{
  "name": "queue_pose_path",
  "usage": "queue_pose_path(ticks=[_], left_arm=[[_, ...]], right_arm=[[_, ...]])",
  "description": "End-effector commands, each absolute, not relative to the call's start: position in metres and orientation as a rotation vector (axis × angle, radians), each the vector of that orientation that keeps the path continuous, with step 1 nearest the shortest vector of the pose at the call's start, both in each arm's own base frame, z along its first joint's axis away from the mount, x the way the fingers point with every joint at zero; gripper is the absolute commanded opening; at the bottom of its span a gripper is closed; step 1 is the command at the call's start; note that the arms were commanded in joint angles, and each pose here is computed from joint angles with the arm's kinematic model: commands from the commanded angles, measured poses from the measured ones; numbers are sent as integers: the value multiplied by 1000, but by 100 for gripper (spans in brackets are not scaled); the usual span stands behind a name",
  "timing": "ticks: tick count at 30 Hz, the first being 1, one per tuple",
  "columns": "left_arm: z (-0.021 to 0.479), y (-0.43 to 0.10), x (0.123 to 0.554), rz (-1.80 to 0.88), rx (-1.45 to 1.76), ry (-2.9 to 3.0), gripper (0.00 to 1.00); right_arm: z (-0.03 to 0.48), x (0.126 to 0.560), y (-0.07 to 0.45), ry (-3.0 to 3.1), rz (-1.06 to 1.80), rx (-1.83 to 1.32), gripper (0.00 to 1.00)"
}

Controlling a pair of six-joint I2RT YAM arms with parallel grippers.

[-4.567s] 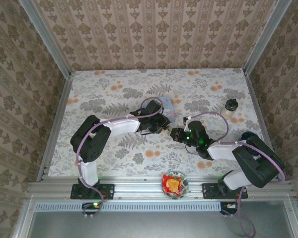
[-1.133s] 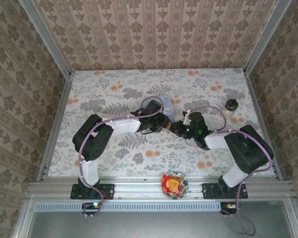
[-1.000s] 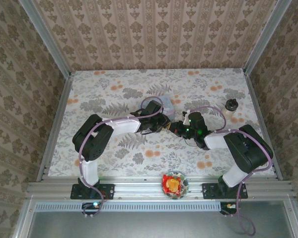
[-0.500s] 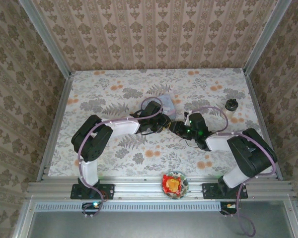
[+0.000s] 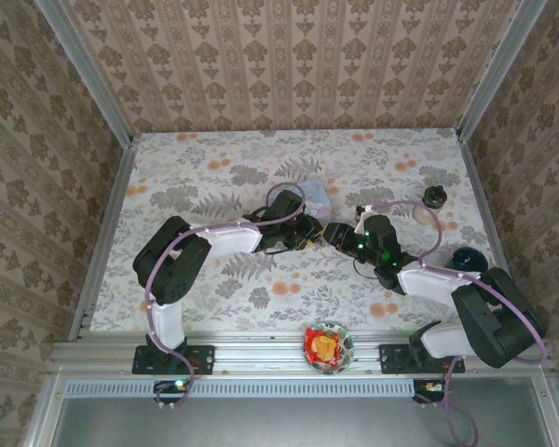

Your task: Unlock the padlock with the key

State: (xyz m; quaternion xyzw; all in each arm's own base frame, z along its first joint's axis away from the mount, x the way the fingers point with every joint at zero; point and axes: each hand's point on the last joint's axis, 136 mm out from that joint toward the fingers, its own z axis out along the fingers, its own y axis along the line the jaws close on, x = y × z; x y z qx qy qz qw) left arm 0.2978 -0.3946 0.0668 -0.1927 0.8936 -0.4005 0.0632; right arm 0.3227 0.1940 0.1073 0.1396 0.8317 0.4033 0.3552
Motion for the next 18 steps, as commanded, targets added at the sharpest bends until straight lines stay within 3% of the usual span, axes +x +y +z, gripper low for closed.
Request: queue_pose_path(ticks=[1,12,18], left_arm=[[22,-390,243,-1174,-725,3000,23],[23,-388,241,-1179,-731,3001,24],[30,-392,246,-1200,-656,2976,33]], right_arm=[[100,322,196,2152,1012,342,39],[82,327,215,2199,1031,312,25],[81,332,216,2190,1034,337,4]])
